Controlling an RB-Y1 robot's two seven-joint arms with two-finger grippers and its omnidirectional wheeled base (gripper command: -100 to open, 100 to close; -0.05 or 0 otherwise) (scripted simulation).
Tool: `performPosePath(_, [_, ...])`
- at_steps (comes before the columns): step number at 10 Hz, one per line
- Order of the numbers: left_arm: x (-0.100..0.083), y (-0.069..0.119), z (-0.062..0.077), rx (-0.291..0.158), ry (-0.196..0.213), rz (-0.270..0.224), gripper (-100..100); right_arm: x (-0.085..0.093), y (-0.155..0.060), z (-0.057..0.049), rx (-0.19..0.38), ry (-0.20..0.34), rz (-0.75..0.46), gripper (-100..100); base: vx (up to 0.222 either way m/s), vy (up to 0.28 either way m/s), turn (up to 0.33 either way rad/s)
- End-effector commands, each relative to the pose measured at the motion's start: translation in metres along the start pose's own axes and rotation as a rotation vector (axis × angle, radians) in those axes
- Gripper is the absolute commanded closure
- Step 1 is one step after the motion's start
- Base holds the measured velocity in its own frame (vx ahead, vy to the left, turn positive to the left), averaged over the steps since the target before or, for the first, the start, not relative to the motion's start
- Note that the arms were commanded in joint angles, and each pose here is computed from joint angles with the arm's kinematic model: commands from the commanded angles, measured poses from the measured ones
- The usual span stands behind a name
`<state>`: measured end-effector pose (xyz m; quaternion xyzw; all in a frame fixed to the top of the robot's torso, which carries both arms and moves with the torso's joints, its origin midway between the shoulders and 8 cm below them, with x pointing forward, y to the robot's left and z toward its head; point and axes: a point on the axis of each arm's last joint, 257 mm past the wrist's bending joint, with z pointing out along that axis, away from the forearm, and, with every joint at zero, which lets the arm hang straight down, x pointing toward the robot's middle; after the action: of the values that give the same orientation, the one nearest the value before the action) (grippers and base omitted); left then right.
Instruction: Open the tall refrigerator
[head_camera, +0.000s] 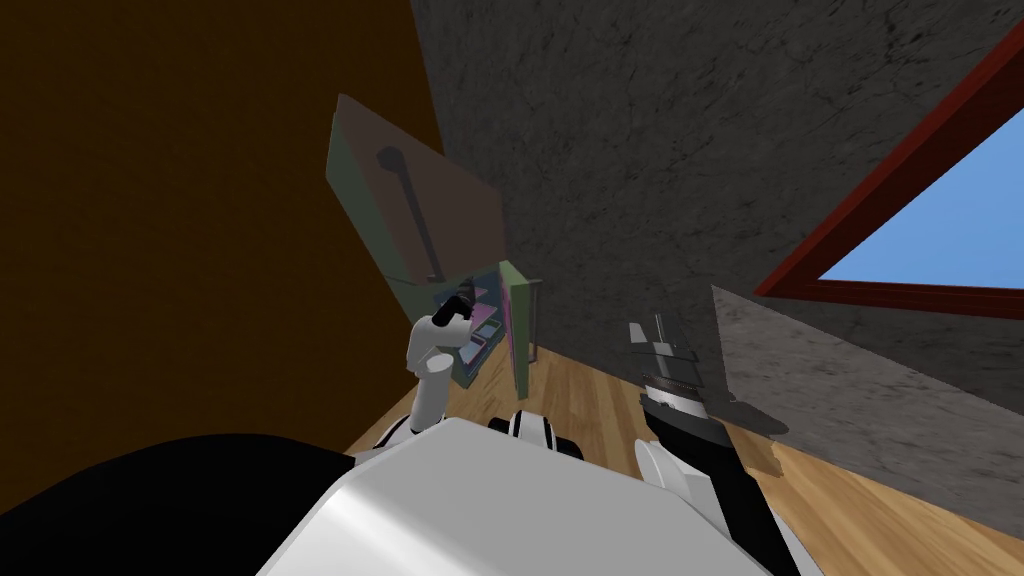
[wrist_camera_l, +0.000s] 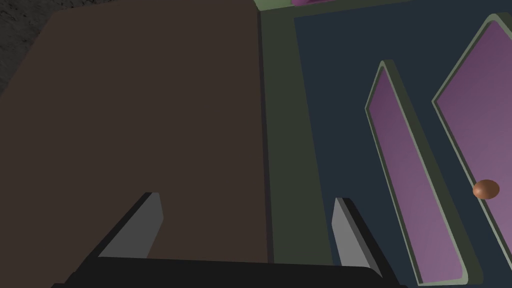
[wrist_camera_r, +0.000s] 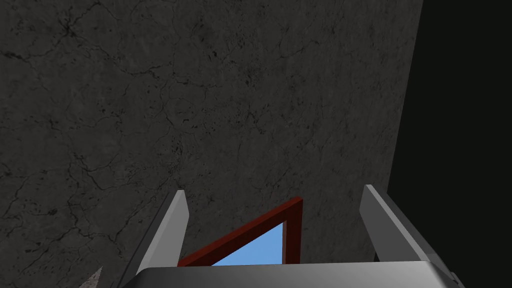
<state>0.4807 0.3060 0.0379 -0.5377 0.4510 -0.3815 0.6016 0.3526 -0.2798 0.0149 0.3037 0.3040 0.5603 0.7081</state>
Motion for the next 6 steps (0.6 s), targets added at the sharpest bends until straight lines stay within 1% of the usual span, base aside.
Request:
performPosePath(1, [0.005, -0.006, 0.002, -0.010, 0.004, -0.008, -100, 0.000, 0.000, 0.000, 0.000, 0.000, 0.000, 0, -0.012, 0.089, -0.034])
performPosePath(6, [0.018, -0.022, -0.001, -0.022, 0.021, -0.060, -100, 0.000, 0.000, 0.000, 0.000, 0.000, 0.000, 0, -0.009, 0.104, -0.045])
